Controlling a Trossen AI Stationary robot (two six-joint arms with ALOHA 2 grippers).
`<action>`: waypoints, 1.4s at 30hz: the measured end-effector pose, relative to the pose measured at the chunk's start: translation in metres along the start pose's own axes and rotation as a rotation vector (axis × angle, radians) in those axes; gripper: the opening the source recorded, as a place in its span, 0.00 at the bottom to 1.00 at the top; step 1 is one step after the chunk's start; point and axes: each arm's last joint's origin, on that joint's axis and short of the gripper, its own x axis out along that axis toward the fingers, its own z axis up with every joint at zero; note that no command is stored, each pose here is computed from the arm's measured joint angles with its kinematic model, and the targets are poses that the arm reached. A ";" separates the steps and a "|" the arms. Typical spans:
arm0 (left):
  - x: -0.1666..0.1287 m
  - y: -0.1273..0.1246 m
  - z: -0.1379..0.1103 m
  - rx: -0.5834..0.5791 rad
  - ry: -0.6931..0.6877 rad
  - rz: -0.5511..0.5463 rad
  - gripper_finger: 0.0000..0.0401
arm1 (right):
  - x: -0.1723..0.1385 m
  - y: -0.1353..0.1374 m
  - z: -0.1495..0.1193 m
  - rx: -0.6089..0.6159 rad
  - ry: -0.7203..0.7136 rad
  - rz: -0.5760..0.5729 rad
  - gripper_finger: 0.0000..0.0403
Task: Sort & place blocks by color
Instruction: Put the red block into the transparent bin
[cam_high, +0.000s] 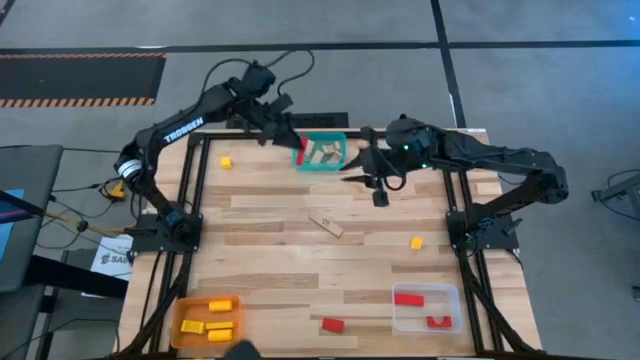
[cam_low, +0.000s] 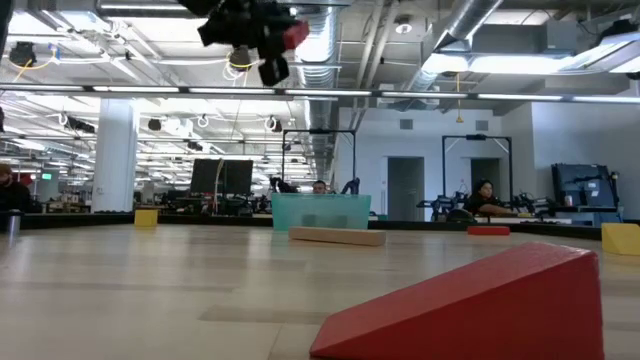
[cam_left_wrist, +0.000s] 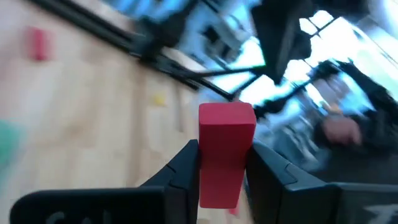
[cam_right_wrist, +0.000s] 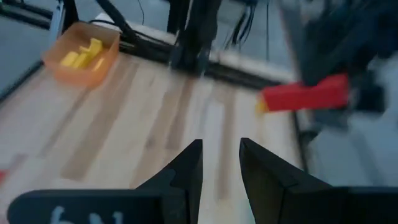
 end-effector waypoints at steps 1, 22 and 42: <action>0.006 -0.008 0.000 0.023 0.010 -0.028 0.19 | 0.000 -0.002 0.002 -0.052 -0.023 -0.012 0.31; 0.026 -0.077 0.049 0.025 -0.687 0.484 0.19 | -0.019 -0.009 0.024 0.040 -0.032 -0.649 0.39; 0.075 -0.096 0.051 0.151 -0.779 0.425 0.19 | -0.002 -0.031 0.023 0.206 -0.133 -0.736 0.83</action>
